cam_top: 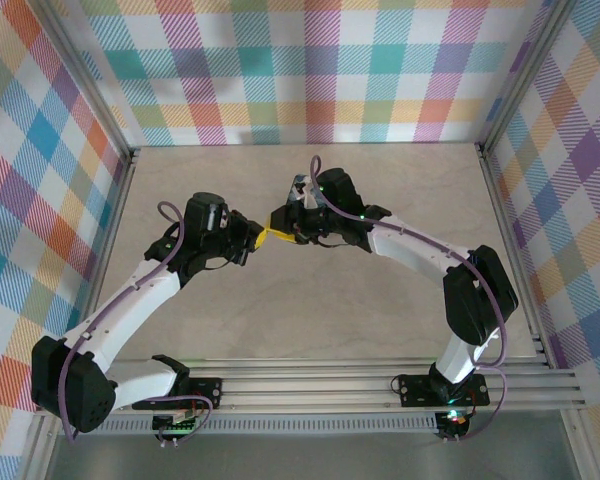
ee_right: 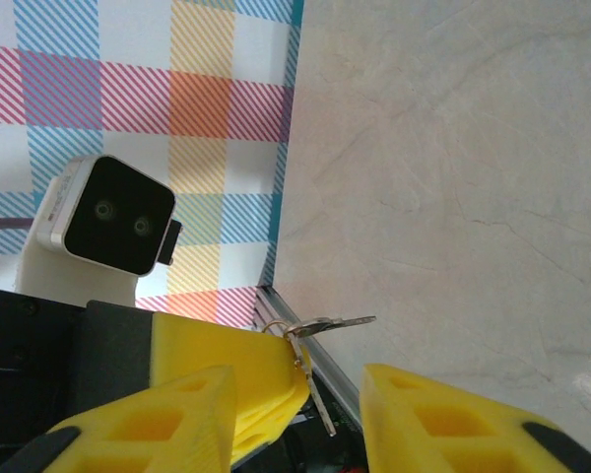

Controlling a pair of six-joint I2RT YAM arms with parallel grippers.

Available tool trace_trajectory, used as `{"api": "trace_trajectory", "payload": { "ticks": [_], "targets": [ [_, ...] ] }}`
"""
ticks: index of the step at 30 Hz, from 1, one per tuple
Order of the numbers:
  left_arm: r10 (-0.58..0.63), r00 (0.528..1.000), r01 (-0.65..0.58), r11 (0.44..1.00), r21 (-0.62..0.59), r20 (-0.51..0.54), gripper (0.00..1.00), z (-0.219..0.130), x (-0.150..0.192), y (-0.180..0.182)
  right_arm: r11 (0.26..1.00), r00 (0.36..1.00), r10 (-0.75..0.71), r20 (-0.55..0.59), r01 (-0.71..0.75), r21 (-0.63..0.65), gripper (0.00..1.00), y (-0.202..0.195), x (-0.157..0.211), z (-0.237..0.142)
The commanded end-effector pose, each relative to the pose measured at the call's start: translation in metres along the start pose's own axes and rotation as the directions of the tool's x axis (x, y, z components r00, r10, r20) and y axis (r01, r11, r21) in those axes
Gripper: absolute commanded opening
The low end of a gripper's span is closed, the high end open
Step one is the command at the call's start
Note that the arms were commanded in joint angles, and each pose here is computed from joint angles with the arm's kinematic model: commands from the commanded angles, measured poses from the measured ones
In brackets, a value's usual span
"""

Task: Unlock the padlock with the key

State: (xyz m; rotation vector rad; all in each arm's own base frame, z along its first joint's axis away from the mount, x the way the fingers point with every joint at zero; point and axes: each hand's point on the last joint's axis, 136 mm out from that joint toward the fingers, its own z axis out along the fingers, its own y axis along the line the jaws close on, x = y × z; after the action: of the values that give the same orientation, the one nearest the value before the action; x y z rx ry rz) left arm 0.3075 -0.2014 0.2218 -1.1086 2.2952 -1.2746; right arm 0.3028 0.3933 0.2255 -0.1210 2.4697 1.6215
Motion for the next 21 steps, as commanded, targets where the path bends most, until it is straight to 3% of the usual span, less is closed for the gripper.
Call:
{"api": "trace_trajectory", "payload": {
  "ticks": [1,12,16,21],
  "targets": [
    [0.015,1.000,-0.014,0.998,0.057,-0.009,0.00,-0.007,0.006,-0.018,0.998,0.999,-0.034,0.001,0.034,-0.051,0.32,0.019,0.005,-0.004],
    [0.023,1.000,-0.022,0.997,0.070,-0.019,0.00,-0.012,0.010,-0.016,0.997,0.998,-0.062,-0.006,0.061,-0.055,0.02,0.018,0.009,-0.004],
    [0.063,0.998,-0.061,0.996,0.070,-0.025,0.01,-0.018,0.012,-0.015,0.992,0.993,-0.117,-0.008,0.117,-0.044,0.00,0.021,0.011,-0.010],
    [0.212,0.975,-0.211,0.977,0.014,-0.060,0.13,-0.031,0.008,-0.013,0.963,0.964,-0.265,-0.037,0.266,0.044,0.00,0.028,0.011,-0.031]
  ]
}}
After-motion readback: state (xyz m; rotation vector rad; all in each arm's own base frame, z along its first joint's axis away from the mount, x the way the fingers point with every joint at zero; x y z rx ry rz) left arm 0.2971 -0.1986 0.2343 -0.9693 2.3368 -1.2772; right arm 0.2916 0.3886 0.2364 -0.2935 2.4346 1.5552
